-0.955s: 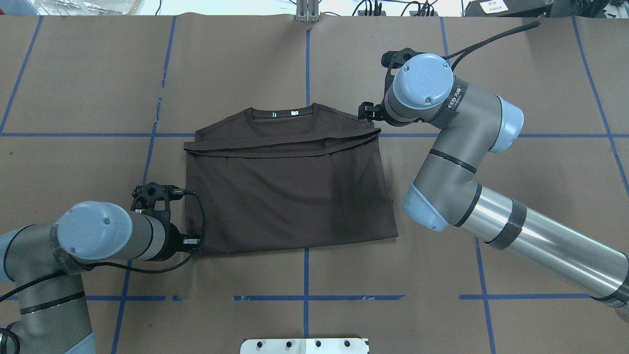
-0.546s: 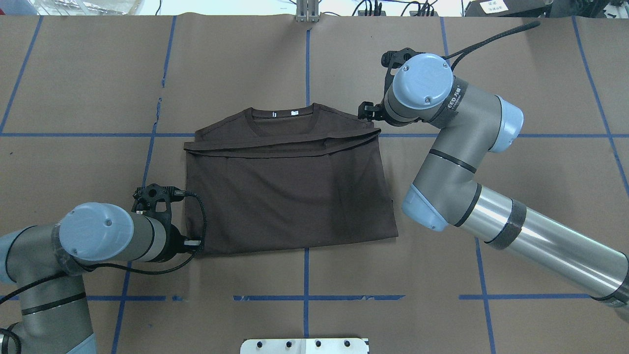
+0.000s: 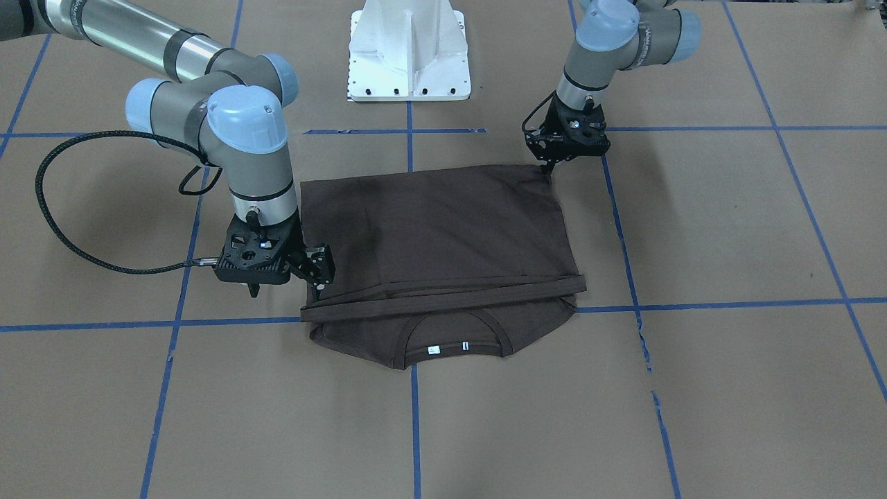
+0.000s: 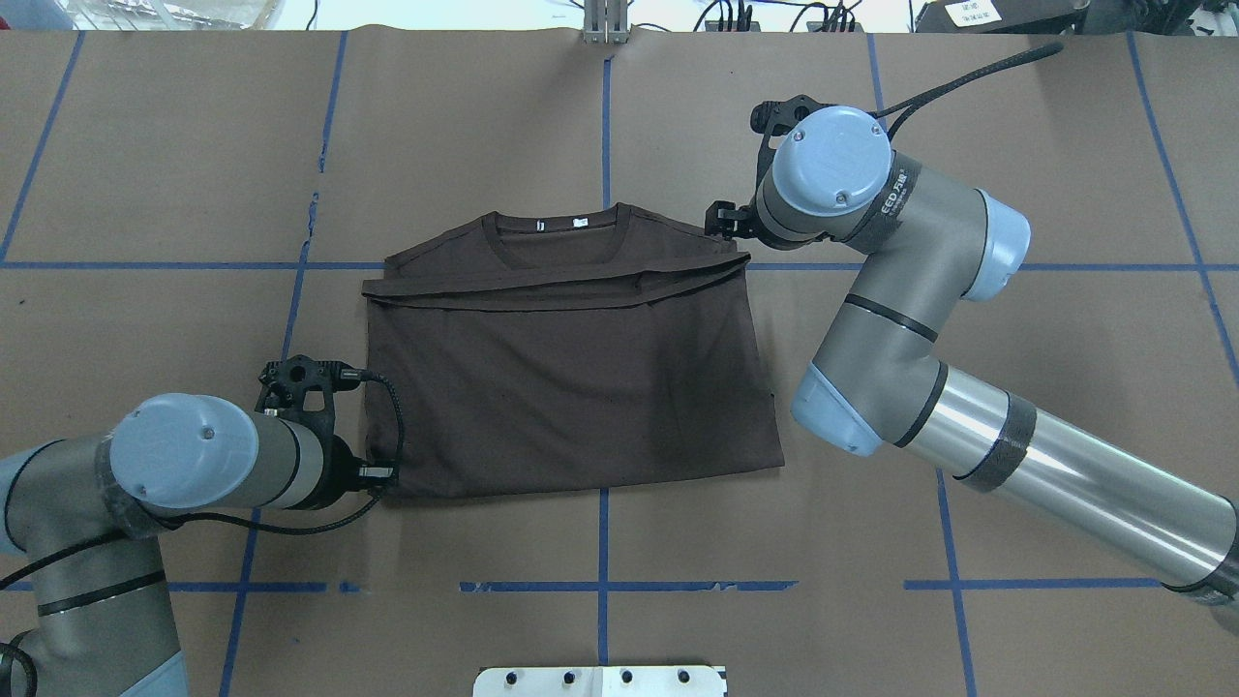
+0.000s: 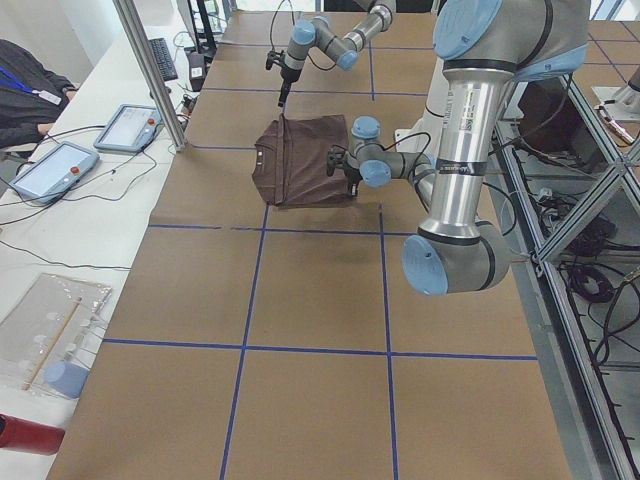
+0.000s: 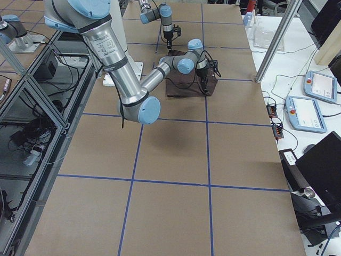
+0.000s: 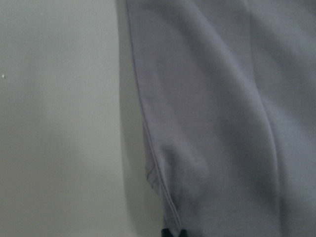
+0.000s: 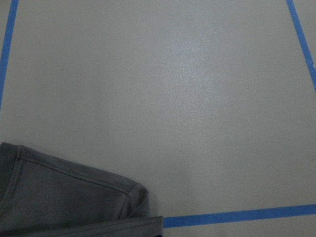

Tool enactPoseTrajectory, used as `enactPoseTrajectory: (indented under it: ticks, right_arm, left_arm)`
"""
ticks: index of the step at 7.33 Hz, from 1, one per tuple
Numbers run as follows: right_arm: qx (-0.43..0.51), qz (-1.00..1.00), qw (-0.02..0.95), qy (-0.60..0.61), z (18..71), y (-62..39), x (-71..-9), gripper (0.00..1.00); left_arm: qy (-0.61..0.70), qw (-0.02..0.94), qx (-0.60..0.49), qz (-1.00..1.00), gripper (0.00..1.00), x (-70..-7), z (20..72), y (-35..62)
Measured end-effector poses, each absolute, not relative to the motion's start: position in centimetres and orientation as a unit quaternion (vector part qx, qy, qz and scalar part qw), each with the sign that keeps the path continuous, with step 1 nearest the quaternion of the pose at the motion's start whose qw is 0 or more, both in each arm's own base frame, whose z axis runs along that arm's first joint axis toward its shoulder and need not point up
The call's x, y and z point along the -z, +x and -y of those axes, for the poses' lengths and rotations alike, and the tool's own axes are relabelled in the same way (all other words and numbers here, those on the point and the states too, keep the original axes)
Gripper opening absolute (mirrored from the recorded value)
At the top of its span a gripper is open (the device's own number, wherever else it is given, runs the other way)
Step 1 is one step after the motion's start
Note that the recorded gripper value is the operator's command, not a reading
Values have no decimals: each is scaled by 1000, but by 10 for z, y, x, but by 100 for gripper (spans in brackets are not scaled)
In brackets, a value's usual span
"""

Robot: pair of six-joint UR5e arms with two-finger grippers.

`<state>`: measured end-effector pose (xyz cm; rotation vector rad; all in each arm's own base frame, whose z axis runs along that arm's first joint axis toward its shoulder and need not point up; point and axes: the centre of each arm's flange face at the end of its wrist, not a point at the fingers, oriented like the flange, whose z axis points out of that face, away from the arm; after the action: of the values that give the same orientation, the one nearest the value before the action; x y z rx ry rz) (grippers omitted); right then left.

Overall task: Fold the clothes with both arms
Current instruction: 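Lift and drag the folded shirt away from the robot with the left gripper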

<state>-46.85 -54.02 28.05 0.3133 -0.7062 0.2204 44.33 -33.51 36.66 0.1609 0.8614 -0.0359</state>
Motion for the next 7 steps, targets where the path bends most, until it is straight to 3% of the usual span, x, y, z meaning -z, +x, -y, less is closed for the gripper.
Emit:
enactPoseTrajectory:
  ticks: [3,7]
  right_arm:
    - [-111,345,920,152,540,-468,-280,100]
    - [-114,347,919,152,540,-467,-278,100]
  left_arm:
    - [148,922,22,-358,0,-403,451,382]
    - [206,923,68,-317,0,-418,656,376]
